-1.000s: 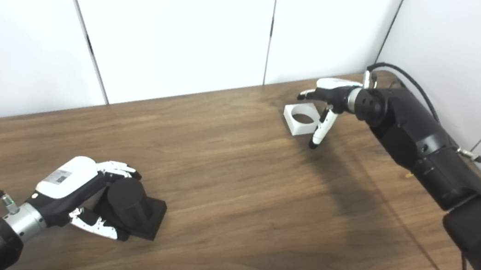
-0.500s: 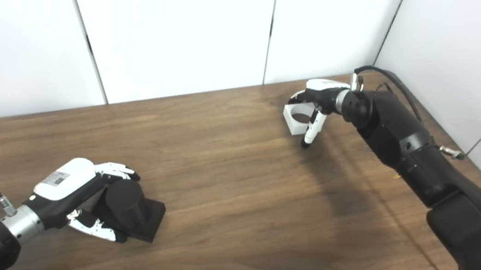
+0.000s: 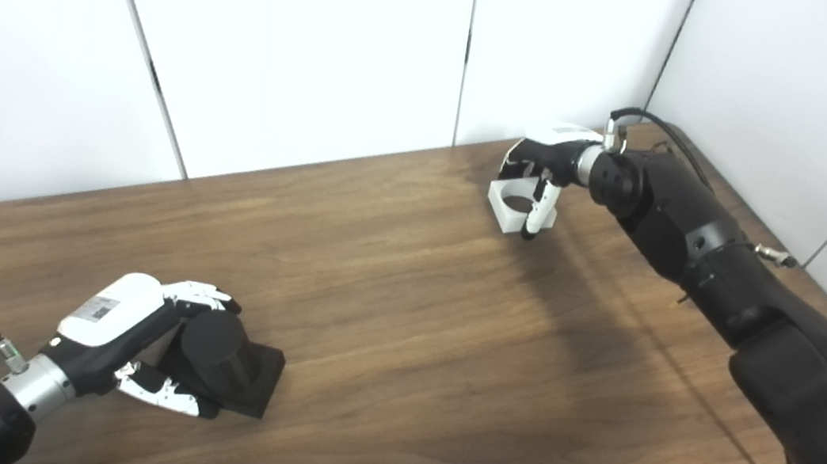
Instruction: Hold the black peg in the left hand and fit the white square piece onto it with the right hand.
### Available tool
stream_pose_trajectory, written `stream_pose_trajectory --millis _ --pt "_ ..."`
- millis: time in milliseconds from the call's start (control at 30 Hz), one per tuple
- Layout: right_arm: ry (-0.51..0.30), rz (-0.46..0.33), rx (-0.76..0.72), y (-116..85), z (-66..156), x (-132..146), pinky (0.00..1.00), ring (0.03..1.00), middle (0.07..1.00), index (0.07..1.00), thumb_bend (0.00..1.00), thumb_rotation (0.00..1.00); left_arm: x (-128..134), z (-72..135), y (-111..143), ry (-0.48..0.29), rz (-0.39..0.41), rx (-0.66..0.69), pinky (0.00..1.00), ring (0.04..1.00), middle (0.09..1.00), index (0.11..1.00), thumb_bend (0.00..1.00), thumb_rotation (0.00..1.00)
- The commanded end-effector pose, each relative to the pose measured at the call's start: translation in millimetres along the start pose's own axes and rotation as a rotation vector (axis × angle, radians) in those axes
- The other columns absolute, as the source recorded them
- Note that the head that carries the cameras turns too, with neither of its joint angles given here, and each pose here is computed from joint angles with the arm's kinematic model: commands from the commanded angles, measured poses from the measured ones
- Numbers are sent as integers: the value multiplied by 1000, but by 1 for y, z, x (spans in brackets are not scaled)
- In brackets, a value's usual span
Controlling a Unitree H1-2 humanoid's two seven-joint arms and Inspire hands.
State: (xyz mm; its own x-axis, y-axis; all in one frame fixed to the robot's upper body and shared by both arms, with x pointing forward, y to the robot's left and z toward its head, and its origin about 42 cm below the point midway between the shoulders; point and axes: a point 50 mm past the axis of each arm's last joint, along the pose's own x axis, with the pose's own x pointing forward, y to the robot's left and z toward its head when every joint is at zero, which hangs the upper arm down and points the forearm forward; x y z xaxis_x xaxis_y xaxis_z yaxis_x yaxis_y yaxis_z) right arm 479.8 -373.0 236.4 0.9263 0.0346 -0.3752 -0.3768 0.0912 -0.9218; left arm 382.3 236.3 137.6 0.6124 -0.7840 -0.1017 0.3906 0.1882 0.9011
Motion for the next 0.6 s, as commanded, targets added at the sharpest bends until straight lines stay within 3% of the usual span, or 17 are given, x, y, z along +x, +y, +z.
stream_pose_trajectory --millis 0,33,133,200,267,567 --pt "-30 -20 -5 -10 -1 -1 514 611 672 641 691 5 -17 -5 -35 48 -191 4 719 841 794 490 523 55" --pt "-37 -27 2 -9 -3 -1 503 597 660 554 586 75 -17 -5 -35 49 -191 3 719 841 795 490 523 55" --pt "-51 -50 13 -6 -8 -2 495 560 613 499 521 114 -16 -6 -35 50 -191 3 717 840 795 490 523 55" --pt "-57 -62 15 -5 -10 -3 483 540 524 494 525 29 -16 -5 -35 49 -191 5 717 840 795 490 523 55" --pt "-63 -76 20 -3 -12 -4 480 521 498 491 526 6 -16 -5 -35 48 -190 4 715 839 795 490 523 55" --pt "-57 -130 32 4 -17 -8 443 494 508 474 526 0 -16 -6 -34 51 -187 -5 719 841 793 490 523 55"
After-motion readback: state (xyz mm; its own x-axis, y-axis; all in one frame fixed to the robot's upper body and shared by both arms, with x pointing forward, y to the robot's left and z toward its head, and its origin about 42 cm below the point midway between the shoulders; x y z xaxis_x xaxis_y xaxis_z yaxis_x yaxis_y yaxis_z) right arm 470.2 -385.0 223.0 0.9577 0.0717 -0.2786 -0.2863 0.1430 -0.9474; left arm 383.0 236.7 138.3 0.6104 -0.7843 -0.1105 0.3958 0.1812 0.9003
